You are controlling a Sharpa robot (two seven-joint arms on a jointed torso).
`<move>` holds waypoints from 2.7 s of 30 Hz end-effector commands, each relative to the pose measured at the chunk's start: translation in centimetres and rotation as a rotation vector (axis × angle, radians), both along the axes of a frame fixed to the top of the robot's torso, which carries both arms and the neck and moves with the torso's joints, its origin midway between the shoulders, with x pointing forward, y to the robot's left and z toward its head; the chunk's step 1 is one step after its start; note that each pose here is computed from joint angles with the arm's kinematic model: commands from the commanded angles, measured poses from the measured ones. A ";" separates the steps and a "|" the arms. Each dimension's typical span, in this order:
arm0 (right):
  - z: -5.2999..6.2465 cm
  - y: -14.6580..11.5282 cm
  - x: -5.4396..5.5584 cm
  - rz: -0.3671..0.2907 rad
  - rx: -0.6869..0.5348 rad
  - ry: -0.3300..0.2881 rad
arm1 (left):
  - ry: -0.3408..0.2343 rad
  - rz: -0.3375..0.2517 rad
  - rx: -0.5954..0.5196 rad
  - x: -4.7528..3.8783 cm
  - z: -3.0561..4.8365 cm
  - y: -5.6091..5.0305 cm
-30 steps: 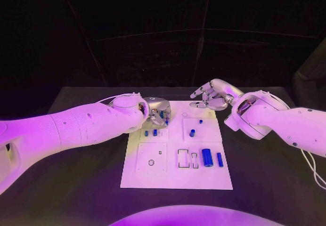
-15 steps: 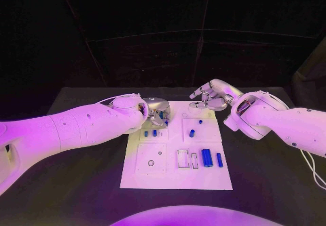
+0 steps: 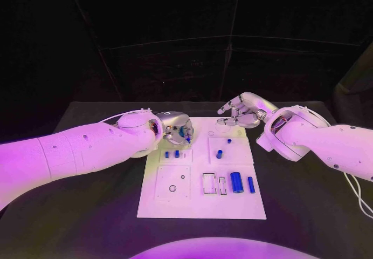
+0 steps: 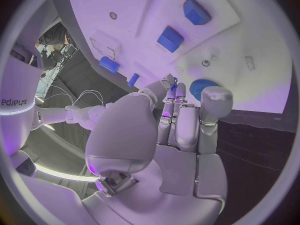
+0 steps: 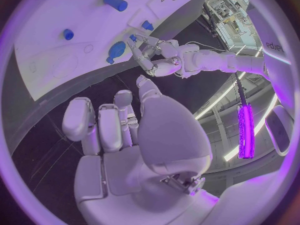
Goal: Assemble the parts on the task board
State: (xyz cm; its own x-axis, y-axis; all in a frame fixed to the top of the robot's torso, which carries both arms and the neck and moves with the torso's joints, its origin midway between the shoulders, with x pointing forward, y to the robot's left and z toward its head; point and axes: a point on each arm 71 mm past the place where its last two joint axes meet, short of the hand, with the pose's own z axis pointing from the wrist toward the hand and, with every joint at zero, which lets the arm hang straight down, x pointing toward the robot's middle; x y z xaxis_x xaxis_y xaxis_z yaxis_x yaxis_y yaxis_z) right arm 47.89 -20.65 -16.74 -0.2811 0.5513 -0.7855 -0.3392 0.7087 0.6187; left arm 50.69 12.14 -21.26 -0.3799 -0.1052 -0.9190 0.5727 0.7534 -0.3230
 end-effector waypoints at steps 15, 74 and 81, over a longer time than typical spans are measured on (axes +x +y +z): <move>0.1 0.0 0.0 0.005 0.001 -0.001 | 0.056 0.084 -0.024 -0.04 0.64 4.5; 0.1 0.1 0.1 0.006 0.002 -0.002 | 0.122 0.135 0.060 0.43 -1.59 4.2; 0.0 0.0 0.1 0.000 -0.001 0.002 | 0.105 0.143 0.045 0.43 -1.43 4.4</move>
